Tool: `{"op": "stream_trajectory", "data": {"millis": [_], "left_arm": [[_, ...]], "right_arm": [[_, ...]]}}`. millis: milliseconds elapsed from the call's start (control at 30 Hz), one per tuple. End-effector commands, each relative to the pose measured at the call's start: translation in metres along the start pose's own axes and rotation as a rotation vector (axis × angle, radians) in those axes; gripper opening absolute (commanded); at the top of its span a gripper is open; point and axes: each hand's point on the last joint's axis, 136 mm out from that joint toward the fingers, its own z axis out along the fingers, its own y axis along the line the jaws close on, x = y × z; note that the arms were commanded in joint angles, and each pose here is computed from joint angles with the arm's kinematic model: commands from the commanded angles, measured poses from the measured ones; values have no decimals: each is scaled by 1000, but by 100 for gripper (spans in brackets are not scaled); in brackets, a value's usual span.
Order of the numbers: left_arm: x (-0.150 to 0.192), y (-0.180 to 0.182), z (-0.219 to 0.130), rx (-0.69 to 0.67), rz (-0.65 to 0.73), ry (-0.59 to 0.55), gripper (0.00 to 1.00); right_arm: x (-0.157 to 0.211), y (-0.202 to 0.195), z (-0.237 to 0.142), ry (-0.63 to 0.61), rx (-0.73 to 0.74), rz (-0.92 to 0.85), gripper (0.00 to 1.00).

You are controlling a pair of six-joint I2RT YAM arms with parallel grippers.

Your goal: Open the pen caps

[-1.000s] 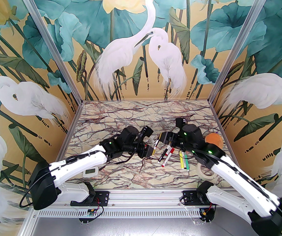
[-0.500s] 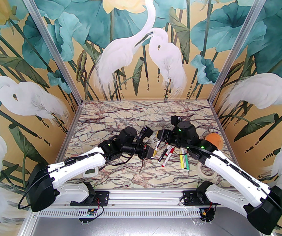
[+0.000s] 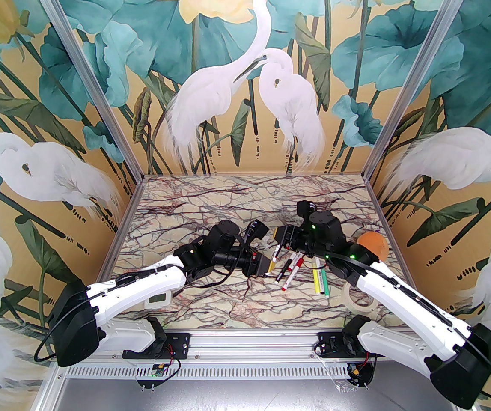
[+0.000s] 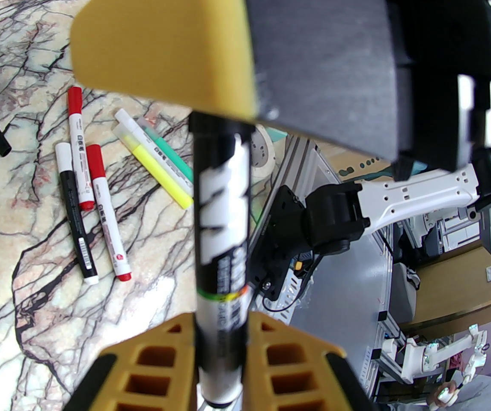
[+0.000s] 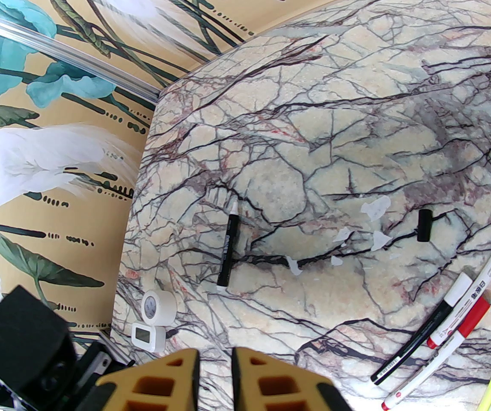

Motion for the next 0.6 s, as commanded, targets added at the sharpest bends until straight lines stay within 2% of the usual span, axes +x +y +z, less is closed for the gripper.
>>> {"op": "stream_trajectory", "data": {"millis": [0, 100, 233, 433, 567], "left_arm": [[2, 1, 3, 23, -22, 5, 27], [-6, -4, 2, 43, -30, -31, 36], [-19, -12, 1, 80, -32, -90, 41], [-23, -12, 4, 95, -40, -113, 42], [-24, -10, 4, 88, -46, -127, 35]], "right_arm": [[-7, 10, -8, -26, -28, -17, 16], [-6, 15, -7, -17, -59, -19, 14], [-4, 22, -7, -6, -103, -23, 14], [-5, 34, -8, -6, -166, -15, 14], [-4, 38, -9, -5, -198, -3, 14]]}}
